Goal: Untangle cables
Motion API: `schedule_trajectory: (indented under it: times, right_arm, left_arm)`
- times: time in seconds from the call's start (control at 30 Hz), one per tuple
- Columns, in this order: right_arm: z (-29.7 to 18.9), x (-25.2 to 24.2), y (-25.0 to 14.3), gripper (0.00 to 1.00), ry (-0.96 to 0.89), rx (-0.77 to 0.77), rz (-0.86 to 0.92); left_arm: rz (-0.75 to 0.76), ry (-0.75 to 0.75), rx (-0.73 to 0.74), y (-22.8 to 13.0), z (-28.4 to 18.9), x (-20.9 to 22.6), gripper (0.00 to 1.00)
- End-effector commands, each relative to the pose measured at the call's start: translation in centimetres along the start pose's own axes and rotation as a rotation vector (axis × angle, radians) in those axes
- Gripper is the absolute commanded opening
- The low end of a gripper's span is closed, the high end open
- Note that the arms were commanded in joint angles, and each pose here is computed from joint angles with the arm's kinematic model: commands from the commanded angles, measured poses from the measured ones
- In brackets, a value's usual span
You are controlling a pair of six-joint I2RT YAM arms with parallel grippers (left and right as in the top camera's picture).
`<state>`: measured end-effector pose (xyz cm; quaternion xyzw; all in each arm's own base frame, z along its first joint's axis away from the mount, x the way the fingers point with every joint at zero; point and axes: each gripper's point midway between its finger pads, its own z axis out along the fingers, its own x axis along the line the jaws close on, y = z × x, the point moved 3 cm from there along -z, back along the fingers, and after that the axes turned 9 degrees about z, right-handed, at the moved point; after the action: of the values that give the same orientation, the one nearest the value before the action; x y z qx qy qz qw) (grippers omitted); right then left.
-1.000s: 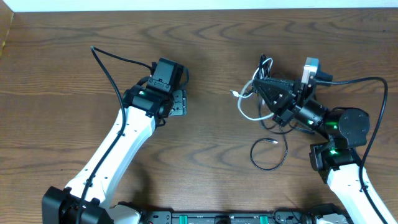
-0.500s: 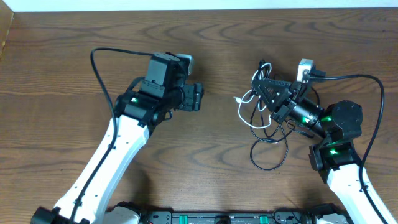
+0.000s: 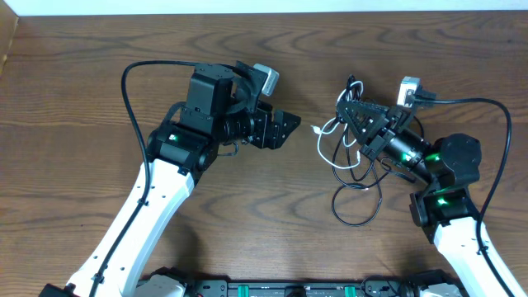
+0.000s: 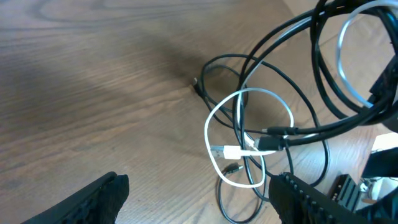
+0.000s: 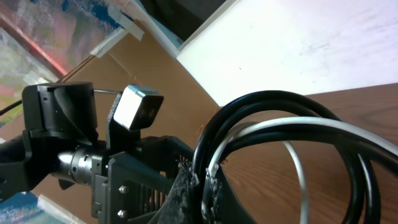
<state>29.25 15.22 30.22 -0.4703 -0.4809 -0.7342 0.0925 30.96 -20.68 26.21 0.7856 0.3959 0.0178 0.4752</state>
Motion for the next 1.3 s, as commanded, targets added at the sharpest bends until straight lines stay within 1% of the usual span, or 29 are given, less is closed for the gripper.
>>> schedule_trajectory:
  times: [0.0,0.13,0.27,0.4,0.57,0.63,0.77,0.87,1.0,1.1,1.27]
  right_arm:
    - [0.4,1.1,-0.7,0.01,0.048,0.046,-0.044]
    - [0.1,2.4,-2.7,0.01,0.149,0.171,-0.154]
    - [-0.9,4.0,-5.1,0.01,0.304,0.322,-0.289]
    - [-2.5,5.3,-7.1,0.04,0.476,0.449,-0.423]
    - [-3.6,5.3,-7.3,0.03,0.520,0.495,-0.427]
    - [-3.9,5.4,-7.3,0.02,0.528,0.517,-0.402]
    - [-4.6,6.1,-6.9,0.02,0.529,0.557,-0.333]
    - [-4.9,6.8,-6.8,0.02,0.536,0.578,-0.315]
    - [-5.1,7.6,-6.4,0.03,0.536,0.579,-0.310]
    - [-5.2,7.9,-6.3,0.02,0.537,0.577,-0.314]
    - [-5.2,8.0,-6.3,0.02,0.528,0.584,-0.286]
  left_arm:
    - [0.039,-0.027,-0.028,1.0,-0.6,-0.7,0.77]
    - [0.093,-0.024,-0.028,1.0,-0.6,-0.6,0.77]
    - [0.176,-0.023,-0.028,0.9,-0.6,-0.6,0.77]
    - [0.258,-0.023,-0.022,0.8,-0.6,-0.6,0.77]
    - [0.363,-0.027,0.007,0.1,-0.6,-0.6,0.77]
    - [0.402,-0.030,0.019,-0.2,-0.6,-0.6,0.77]
    - [0.412,-0.029,0.011,0.0,-0.6,-0.6,0.77]
    - [0.421,-0.038,0.002,0.1,-0.6,-0.8,0.77]
    - [0.514,-0.179,-0.038,0.2,-0.8,-2.8,0.77]
    - [0.611,-0.274,-0.077,0.2,-1.1,-4.2,0.77]
    - [0.714,-0.272,-0.093,0.2,-1.1,-4.2,0.77]
